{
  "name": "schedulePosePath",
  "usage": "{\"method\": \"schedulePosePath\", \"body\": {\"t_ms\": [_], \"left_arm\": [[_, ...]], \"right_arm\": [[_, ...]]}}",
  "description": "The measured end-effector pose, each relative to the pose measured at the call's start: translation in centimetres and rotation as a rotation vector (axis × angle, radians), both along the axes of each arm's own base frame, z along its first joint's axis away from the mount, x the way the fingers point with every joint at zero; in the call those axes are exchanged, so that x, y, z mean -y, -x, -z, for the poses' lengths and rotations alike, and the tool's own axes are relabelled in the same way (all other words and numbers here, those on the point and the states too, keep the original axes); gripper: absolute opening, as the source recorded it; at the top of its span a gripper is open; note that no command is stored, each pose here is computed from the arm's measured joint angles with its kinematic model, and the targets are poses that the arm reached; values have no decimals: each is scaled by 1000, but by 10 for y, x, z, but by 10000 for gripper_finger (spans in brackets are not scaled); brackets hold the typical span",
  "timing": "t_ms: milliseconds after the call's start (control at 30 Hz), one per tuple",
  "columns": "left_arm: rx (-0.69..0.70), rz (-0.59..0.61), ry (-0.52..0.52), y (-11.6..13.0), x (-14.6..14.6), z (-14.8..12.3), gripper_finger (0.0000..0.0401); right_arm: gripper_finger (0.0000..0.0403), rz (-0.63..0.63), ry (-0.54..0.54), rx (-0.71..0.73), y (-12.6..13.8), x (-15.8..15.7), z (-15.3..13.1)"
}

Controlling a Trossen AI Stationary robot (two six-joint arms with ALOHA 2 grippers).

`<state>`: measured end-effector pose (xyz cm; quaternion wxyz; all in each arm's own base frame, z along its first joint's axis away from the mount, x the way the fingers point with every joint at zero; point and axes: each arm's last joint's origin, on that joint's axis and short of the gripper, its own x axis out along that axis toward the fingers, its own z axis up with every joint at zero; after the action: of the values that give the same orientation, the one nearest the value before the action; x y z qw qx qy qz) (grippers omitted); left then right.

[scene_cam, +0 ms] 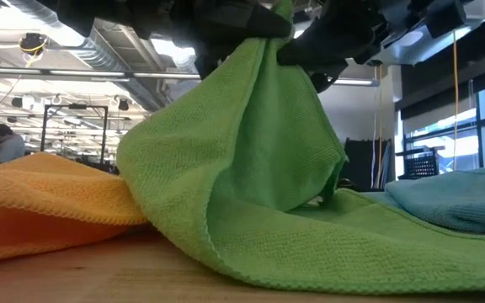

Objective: Fold microfiber towels
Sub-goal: Fold the green microfiber cloth

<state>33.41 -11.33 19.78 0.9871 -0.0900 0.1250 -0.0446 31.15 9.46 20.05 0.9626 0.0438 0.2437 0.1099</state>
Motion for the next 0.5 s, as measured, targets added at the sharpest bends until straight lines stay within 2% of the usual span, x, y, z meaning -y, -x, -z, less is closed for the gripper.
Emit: {"method": "schedulePosePath", "body": {"t_ms": [200,333,433,500], "left_arm": [[7,20,-14,1,3,-1,83],[63,72,-141,11,14,-16,117],[103,47,-219,25,27,-32,125],[99,24,-233,33,35,-36,126]], "right_arm": [[6,1,21,-6,0,2,1],[13,23,1,-28,0,5,2],[11,31,-9,-40,0,4,3],[9,31,-11,-40,0,4,3]]}}
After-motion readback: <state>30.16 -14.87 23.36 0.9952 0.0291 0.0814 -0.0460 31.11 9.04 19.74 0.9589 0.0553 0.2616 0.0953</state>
